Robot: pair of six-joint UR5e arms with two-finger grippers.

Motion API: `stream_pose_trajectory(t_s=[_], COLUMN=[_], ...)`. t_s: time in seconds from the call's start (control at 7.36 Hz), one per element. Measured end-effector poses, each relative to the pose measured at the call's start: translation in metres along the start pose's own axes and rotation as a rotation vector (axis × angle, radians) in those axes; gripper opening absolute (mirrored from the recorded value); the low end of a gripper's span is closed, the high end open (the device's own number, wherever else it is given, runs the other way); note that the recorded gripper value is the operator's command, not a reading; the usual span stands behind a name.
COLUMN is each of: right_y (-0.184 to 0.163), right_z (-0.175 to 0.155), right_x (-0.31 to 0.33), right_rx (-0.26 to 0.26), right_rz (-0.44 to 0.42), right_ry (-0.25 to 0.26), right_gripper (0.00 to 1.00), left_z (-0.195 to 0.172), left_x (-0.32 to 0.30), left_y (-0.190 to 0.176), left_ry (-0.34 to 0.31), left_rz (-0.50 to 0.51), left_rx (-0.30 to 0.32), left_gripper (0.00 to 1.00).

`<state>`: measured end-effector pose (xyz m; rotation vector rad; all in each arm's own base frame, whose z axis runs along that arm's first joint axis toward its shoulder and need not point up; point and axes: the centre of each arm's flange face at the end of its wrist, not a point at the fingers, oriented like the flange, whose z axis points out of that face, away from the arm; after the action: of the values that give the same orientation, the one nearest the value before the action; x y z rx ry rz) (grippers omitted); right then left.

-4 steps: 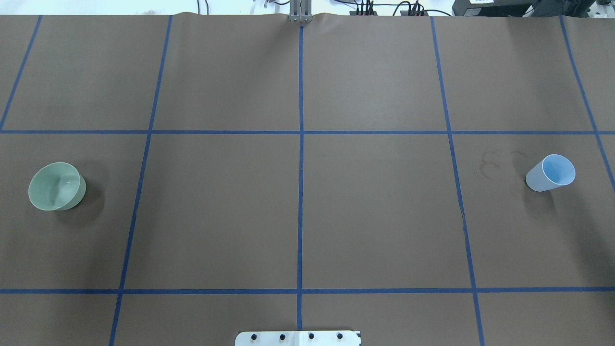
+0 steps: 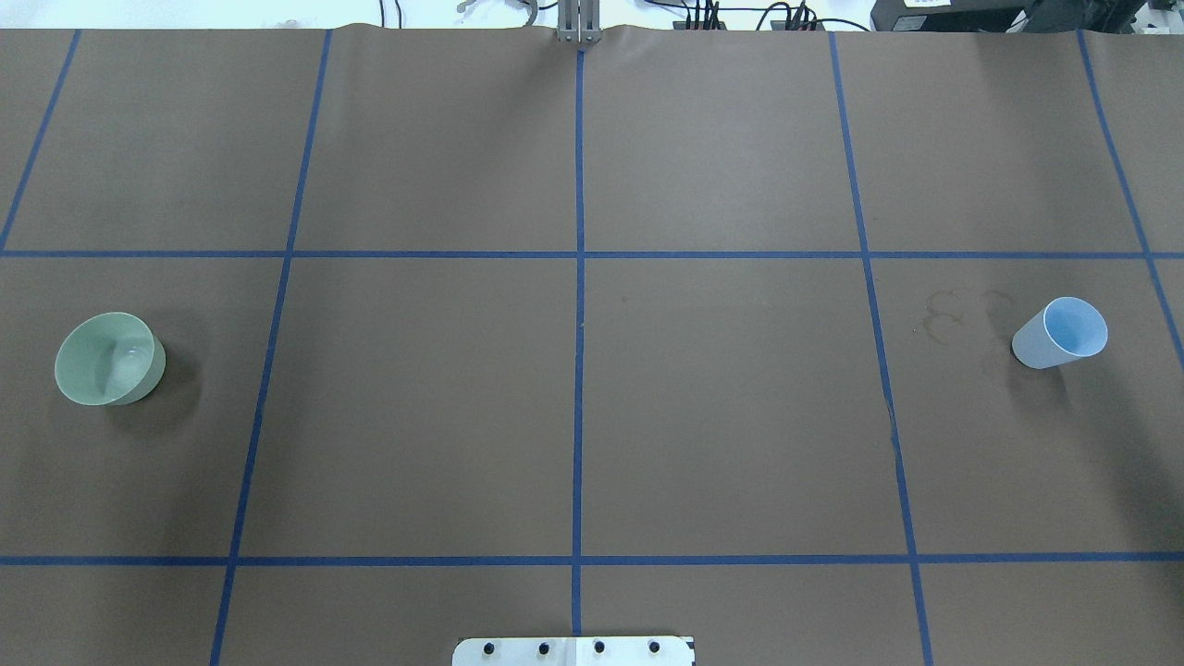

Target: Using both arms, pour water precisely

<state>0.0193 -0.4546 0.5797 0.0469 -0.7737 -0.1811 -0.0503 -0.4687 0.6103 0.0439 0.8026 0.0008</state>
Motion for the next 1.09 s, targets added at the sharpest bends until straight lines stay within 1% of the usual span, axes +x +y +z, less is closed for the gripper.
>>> stream_pose_trajectory(t_s=[0.54,1.09], right_y=[0.001,0.001], right_z=[0.001,0.001], right_x=[0.000,-0.002], right_rx=[0.000,0.000], right_rz=[0.014,0.016], right_ry=[-0.021,-0.045], right_gripper=[1.00,1.00], left_z=[-0.002,-0.002], left_x=[0.001,0.001], left_y=[0.012,0.014], left_ry=[0.006,0.005], left_rz=[0.000,0.003], left_rx=[0.005,0.004], left_gripper=[1.00,1.00])
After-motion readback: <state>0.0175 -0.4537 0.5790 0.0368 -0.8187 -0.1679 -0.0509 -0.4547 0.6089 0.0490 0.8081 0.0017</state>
